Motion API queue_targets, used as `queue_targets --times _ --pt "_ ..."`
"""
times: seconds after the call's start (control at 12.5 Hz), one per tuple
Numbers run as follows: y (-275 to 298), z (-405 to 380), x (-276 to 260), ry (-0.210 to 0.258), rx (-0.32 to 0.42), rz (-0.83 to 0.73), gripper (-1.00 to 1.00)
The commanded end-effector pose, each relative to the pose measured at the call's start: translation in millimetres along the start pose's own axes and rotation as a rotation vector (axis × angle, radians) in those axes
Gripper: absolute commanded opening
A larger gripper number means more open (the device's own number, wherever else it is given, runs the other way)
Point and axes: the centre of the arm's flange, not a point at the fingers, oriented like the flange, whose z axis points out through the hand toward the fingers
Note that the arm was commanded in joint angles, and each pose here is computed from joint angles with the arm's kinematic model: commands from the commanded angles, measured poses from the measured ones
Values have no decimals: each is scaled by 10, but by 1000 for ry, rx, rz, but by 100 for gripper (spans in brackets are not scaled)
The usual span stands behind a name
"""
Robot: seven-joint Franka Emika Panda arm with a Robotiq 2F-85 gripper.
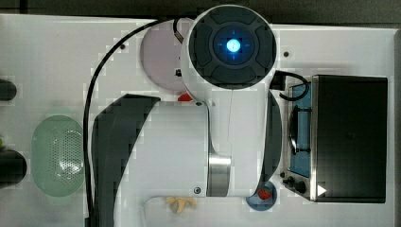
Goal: Pick Ketchup from the table and place it in strainer.
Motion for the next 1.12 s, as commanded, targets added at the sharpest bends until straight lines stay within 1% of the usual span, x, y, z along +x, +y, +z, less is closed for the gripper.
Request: queue_targets --times 0.08,0.24,0.56,0.72,0.96,1.12 --pt "649 -567 -325 -6 -16 13 58" --pt "633 -524 -325 -10 -21 9 99" --pt "455 -91 -251 -39 -46 -44 100" --pt "340 232 -207 -61 -61 -108 100" --pt "166 771 -169 -94 -71 -310 100" --pt "68 1101 -168 -96 -57 -473 100"
